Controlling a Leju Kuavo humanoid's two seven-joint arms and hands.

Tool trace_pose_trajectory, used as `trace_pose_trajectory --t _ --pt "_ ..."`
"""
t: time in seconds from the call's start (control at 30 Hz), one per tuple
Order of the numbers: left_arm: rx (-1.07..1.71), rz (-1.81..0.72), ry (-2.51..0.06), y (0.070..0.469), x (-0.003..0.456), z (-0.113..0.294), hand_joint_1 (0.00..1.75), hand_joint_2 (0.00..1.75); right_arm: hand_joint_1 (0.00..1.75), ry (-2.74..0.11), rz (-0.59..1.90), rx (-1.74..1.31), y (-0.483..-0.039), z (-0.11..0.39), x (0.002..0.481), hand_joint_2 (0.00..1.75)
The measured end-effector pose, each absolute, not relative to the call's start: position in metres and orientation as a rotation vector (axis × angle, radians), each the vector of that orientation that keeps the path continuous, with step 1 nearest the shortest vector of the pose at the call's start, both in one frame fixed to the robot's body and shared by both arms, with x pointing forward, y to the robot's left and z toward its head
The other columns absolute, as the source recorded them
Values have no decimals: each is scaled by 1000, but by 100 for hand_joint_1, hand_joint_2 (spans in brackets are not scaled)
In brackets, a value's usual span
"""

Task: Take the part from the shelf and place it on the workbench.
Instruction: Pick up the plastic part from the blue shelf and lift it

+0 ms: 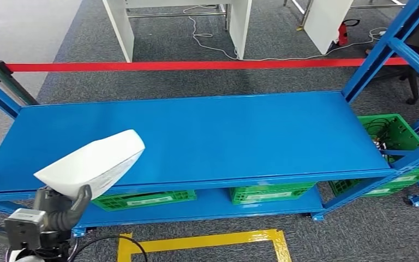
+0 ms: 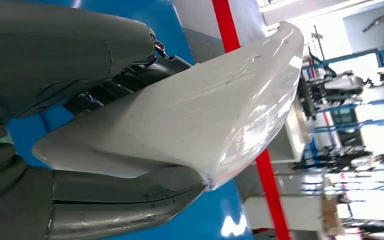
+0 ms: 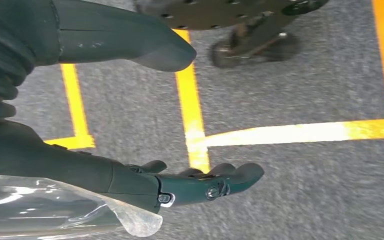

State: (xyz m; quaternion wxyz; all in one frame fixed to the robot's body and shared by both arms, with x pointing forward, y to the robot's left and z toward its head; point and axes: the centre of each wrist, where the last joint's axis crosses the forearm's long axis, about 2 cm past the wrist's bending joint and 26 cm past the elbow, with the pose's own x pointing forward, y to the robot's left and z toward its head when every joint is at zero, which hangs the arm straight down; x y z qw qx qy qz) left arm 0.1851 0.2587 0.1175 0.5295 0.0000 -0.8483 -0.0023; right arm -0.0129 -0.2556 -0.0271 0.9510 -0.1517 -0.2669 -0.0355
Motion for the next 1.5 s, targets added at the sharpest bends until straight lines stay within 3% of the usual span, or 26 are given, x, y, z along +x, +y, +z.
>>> trace_pose_trajectory --t 0.3,0.93,1.5 --pt "45 192 -2068 268 150 116 175 175 0 -548 -21 -369 -259 -32 -7 175" --pt "229 309 -2029 284 118 112 175 175 0 -598 154 -233 -259 -54 5 175" --pt "353 339 -1981 295 88 116 175 175 0 -686 9 -98 -259 -81 28 175"
